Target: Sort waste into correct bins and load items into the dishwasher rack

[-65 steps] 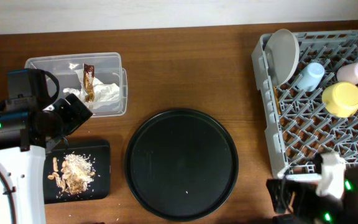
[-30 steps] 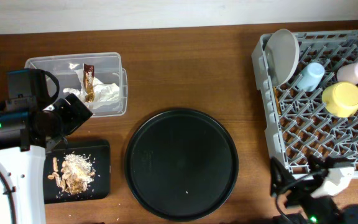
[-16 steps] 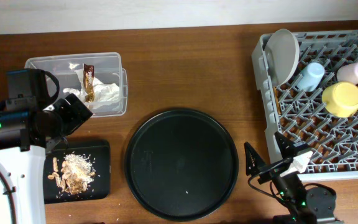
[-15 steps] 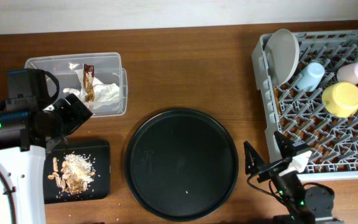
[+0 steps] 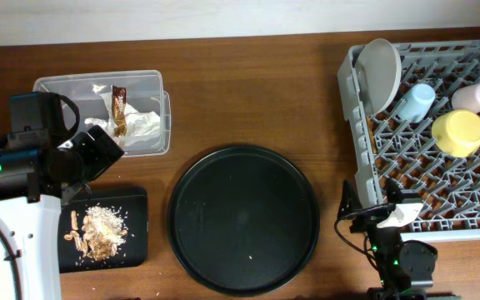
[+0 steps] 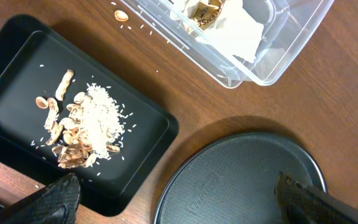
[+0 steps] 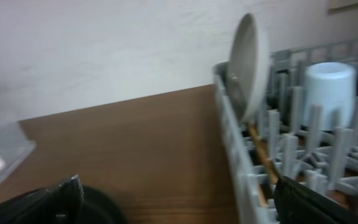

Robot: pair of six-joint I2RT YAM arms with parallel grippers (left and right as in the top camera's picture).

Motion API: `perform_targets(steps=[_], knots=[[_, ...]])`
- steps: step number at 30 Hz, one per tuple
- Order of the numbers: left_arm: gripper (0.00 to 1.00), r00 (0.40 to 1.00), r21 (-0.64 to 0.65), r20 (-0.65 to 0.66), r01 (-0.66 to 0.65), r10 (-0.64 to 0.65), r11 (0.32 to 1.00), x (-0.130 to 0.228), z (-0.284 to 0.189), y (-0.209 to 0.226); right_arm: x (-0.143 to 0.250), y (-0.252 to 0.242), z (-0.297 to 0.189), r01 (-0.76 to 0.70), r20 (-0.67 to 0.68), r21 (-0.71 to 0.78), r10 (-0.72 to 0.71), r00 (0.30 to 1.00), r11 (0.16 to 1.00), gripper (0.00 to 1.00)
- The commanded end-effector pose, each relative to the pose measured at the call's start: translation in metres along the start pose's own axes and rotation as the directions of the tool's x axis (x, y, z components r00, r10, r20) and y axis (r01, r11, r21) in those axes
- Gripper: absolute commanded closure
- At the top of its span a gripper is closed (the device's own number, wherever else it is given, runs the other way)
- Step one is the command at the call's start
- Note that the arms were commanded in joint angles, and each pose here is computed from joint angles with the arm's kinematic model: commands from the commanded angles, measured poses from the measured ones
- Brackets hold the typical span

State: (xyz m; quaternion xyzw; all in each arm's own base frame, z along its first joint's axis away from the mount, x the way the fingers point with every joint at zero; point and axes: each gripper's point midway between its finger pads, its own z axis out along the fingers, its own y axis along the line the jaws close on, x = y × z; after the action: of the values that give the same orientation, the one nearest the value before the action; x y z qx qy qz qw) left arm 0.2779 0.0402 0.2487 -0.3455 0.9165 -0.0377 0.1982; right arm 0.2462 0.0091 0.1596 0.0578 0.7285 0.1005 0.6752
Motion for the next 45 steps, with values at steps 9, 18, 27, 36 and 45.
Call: perform_targets(steps=[9,18,27,36,45], knots=[[0.01,1.0,-0.001,0.004,-0.007,0.007,1.0,-0.0015,-0.0009,0.0012,0.0005,-0.0087,-0.0006,0.188,-0.002,0.043,-0.188,0.982,0.981,0.01],[0.01,1.0,-0.001,0.004,-0.007,0.007,1.0,-0.0015,-0.0008,0.0012,-0.0001,-0.0097,-0.0007,0.187,-0.001,0.05,-0.188,0.982,0.981,0.01],[0.01,1.0,-0.001,0.004,-0.007,0.007,1.0,-0.0015,-0.0009,0.0012,0.0003,-0.0097,-0.0005,0.187,-0.003,0.049,-0.187,0.982,0.981,0.01],[0.01,1.0,-0.001,0.004,-0.007,0.007,1.0,-0.0015,-0.0009,0.0012,0.0003,-0.0097,-0.0005,0.187,-0.003,0.049,-0.187,0.982,0.981,0.01],[0.01,1.0,-0.001,0.004,-0.007,0.007,1.0,-0.0015,-0.0009,0.0012,0.0003,-0.0098,-0.0005,0.187,-0.003,0.05,-0.187,0.982,0.981,0.01]])
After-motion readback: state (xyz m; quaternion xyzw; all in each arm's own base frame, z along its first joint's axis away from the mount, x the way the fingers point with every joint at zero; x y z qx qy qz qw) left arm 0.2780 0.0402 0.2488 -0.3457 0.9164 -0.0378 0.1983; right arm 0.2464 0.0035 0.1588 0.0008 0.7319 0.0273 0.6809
